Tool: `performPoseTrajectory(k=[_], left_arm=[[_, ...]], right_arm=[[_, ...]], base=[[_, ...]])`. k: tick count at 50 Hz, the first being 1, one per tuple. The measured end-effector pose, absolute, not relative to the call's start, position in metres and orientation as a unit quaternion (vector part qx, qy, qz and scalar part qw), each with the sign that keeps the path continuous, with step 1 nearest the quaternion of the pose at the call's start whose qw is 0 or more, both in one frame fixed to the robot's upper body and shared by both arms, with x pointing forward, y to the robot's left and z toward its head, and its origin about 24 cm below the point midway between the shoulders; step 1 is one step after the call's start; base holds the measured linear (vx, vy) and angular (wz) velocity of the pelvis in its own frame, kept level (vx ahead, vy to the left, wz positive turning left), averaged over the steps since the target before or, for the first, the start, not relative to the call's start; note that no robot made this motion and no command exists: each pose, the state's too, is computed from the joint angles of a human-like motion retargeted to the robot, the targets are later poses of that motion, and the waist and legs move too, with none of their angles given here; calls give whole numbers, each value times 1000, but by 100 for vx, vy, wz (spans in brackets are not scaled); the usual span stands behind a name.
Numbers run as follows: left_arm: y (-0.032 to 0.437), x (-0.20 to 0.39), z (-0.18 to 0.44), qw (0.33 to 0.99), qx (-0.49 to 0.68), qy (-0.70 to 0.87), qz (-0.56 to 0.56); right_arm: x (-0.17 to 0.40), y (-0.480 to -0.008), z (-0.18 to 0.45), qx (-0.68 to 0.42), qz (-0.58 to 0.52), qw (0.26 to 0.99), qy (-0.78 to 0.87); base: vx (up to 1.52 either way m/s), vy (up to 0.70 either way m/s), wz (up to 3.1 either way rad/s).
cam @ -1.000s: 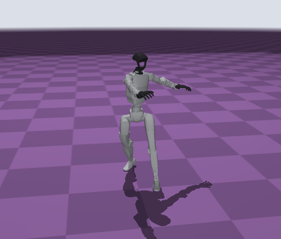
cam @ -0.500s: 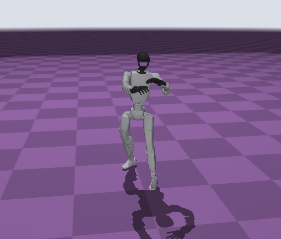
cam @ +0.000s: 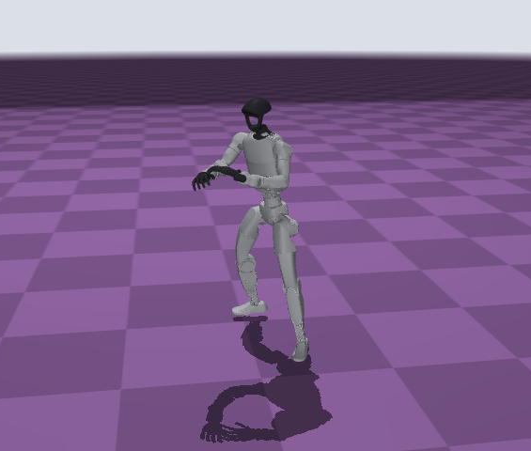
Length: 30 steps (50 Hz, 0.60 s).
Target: Kungfu
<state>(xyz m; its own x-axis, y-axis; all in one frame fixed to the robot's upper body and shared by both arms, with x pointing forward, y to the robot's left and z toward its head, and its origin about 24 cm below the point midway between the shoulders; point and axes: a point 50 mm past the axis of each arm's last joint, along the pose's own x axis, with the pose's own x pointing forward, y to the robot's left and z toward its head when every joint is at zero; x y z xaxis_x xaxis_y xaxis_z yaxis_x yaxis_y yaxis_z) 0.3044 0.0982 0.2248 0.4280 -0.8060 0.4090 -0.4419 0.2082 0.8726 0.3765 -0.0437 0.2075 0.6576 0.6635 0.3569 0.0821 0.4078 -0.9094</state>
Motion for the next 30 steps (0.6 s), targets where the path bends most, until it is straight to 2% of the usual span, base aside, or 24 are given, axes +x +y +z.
performPoseTrajectory(k=[5, 10, 19, 24, 30], left_arm=[[87, 311, 188, 636, 589, -433, -247], [64, 309, 121, 665, 562, -358, -338], [2, 244, -20, 717, 418, -198, -521], [-7, 212, -46, 716, 381, -156, -563], [-9, 197, -52, 697, 368, -153, -597]], right_arm=[[374, -63, 167, -459, 171, 810, -321], [356, -86, 90, -399, 146, 874, -236], [260, -118, -66, -369, 133, 918, 54], [220, -115, -97, -328, 167, 920, 134], [200, -114, -109, -251, 149, 937, 190]], base=[[-48, -42, -18], [-45, -51, 0], [-34, -33, 10], [-17, -18, -8], [-2, -2, 0]])
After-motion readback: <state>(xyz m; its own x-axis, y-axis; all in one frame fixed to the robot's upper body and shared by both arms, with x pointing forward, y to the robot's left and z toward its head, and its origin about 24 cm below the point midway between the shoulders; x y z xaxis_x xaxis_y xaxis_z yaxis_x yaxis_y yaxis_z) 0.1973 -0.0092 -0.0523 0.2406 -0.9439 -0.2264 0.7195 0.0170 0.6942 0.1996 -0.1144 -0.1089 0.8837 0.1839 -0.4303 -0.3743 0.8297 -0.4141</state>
